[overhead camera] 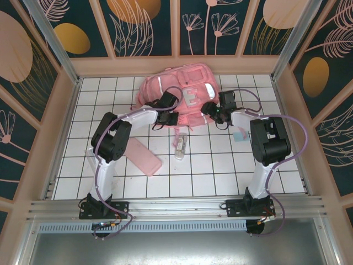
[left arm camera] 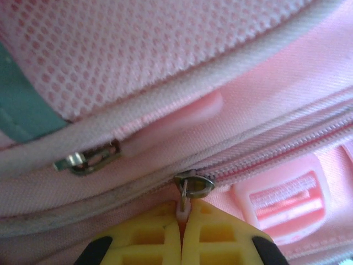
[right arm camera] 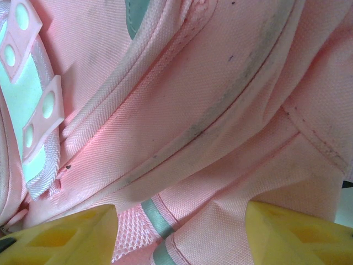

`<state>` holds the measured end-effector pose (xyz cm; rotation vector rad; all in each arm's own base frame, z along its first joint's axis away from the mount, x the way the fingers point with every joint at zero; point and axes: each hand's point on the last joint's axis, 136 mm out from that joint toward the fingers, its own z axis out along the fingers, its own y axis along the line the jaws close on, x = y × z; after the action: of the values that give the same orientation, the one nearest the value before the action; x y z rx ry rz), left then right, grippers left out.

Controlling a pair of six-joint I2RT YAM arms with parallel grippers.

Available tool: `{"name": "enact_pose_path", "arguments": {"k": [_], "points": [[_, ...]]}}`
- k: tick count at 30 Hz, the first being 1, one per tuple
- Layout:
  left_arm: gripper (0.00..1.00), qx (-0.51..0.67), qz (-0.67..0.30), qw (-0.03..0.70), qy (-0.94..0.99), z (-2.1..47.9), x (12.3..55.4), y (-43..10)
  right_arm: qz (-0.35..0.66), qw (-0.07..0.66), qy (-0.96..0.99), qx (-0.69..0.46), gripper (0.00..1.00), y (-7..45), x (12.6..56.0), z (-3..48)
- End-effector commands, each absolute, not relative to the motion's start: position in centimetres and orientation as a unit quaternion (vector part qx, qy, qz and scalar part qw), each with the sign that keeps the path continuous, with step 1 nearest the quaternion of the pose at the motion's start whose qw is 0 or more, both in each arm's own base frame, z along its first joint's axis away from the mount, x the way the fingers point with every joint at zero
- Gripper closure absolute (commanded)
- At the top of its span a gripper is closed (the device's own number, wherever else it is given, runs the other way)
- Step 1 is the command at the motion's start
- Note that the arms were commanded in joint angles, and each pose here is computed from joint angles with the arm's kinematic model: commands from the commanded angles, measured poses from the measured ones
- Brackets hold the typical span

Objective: Pack books, pencil case, and school supplies into a backpack

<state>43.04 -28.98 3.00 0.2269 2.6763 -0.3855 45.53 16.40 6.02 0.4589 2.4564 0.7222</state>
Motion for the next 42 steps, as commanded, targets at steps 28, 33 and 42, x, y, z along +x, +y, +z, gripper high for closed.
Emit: {"name": "enact_pose_path", "arguments": {"k": [28,33,42], "points": [[1.00,0.140,-0.316,0.155,0.925,14.3,40.7,-34.3,0.433,0.206,0.857,0.191,0.24,21.6,42.1,14.2],[1.00,0.132,-0.327,0.151,0.923,13.7,40.1,-34.4,0.469,0.203,0.832,0.216,0.28,23.1,42.6,14.6],[1.00,0.126,-0.316,0.164,0.926,13.3,39.5,-34.2,0.492,0.137,0.821,0.254,0.33,25.4,42.4,10.1]]}}
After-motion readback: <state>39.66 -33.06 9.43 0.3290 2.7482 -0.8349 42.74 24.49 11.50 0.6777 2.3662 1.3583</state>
